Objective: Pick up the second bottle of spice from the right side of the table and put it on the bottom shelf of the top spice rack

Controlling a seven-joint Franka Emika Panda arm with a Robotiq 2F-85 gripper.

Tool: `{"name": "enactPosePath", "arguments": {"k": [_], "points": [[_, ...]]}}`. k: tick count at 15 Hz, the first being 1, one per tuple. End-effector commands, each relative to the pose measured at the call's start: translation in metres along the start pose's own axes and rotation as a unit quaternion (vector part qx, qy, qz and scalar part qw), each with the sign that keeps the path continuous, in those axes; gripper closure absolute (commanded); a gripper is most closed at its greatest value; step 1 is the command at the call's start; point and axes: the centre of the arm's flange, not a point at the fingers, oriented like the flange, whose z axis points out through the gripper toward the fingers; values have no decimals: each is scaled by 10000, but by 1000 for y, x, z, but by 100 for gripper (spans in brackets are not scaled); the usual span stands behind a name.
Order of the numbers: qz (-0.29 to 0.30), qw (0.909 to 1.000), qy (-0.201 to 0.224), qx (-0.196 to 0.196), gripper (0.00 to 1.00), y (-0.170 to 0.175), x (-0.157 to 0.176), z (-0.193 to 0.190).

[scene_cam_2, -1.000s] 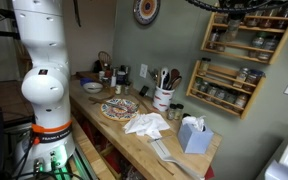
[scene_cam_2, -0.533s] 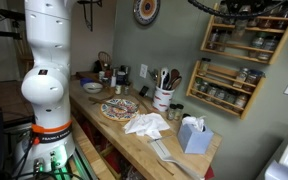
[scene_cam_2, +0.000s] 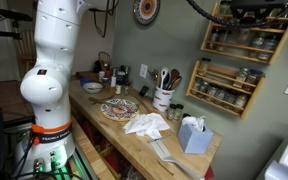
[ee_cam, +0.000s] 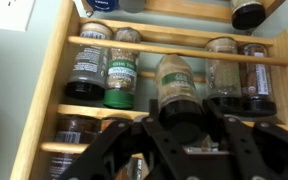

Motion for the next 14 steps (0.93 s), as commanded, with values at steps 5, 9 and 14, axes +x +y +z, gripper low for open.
{"name": "enactPosePath", "arguments": {"k": [5,9,14], "points": [[202,9997,72,-106,79,17,16,19],[261,9996,1,-117,79,19,16,31],[278,9995,-115,-111,79,24,16,42]]}}
